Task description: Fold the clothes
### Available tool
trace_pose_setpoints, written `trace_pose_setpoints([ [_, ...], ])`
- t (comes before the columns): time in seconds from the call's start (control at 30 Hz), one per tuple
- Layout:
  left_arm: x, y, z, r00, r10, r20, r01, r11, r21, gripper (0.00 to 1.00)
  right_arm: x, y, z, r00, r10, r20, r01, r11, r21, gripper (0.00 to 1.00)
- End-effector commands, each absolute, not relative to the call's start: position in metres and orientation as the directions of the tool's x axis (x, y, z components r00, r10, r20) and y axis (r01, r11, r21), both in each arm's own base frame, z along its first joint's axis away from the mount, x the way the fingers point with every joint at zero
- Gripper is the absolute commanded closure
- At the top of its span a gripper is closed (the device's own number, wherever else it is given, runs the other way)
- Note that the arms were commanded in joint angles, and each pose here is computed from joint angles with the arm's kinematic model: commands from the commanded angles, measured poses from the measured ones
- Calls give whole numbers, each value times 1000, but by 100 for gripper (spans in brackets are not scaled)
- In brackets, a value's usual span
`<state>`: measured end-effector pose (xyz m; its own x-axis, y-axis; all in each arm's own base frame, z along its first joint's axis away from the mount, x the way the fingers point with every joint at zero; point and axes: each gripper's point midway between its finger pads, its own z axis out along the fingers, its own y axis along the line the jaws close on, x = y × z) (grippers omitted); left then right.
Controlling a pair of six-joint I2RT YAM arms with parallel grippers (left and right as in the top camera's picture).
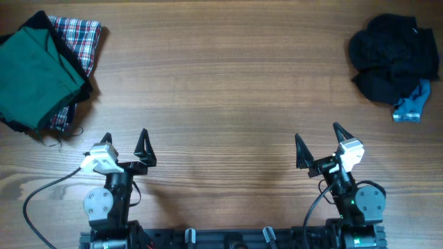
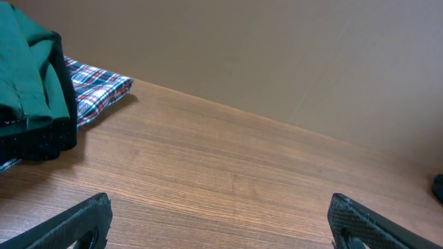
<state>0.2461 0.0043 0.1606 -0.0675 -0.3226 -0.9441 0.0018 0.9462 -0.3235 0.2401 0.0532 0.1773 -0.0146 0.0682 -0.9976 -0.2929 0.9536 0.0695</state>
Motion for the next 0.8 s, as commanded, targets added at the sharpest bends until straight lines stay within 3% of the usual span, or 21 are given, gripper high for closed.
trace_pose_setpoints([
  [0.0,246,6,160,-63,-335,-940,-9,942,-335,0,240,49,180,0,79,-997,-273,959,76,0],
  [0.23,246,6,160,-63,-335,-940,-8,942,-335,0,241,48,178,10,6,-1000,-264,964,3,0],
  [0.77,246,6,160,-63,-335,-940,-9,942,-335,0,244,48,166,-39,-1,-999,-264,964,9,0],
])
